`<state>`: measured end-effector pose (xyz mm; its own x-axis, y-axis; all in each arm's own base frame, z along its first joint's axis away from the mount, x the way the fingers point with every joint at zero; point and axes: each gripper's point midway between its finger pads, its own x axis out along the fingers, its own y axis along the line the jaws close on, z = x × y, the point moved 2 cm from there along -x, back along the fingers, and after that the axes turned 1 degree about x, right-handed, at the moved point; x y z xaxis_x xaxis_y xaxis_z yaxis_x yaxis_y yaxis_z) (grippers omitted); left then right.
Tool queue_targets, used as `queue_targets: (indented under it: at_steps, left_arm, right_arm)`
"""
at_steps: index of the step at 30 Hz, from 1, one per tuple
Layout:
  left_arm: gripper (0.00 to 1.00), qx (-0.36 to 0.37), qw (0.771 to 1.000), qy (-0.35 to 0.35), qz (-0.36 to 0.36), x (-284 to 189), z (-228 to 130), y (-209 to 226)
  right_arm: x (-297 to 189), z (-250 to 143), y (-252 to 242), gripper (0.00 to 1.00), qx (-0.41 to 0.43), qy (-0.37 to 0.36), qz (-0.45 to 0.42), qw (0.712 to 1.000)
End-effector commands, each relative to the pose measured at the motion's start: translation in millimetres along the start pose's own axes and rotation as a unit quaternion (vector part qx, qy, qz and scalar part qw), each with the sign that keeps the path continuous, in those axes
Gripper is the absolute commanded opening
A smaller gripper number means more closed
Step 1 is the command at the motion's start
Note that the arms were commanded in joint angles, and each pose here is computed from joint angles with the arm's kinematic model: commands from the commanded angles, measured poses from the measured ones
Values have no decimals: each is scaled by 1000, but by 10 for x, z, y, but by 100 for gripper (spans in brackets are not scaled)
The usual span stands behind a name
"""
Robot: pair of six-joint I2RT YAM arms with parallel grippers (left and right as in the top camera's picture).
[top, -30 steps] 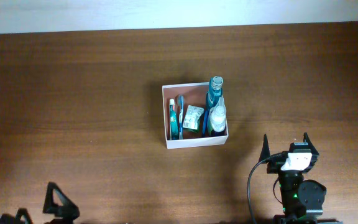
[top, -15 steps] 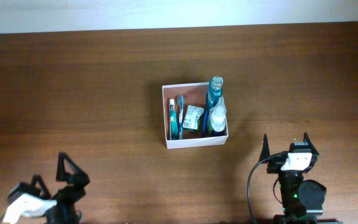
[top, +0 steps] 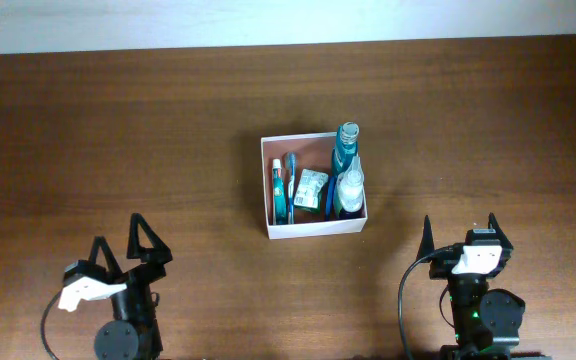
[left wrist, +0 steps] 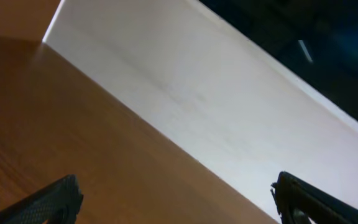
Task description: Pack container
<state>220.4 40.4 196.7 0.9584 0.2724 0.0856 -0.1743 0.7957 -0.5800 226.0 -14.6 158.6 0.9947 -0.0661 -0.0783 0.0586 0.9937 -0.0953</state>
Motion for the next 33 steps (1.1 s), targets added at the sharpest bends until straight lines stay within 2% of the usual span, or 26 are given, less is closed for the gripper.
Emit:
queue_targets:
  at_steps: [1, 4, 8, 33]
  left_arm:
    - [99, 27, 1000, -3, -13, 1, 23, -23]
    - [100, 63, 998, 6, 12, 4, -22, 81]
    - [99, 79, 993, 30, 81, -21, -137, 357]
    - [99, 80, 993, 27, 84, -20, -124, 374]
  right_arm:
    - [-2, -17, -3, 98, -1, 1, 0, 1000]
    - [-2, -17, -3, 98, -1, 1, 0, 1000]
    - [-2, -17, -3, 98, -1, 1, 0, 1000]
    - [-2, -17, -3, 98, -1, 1, 0, 1000]
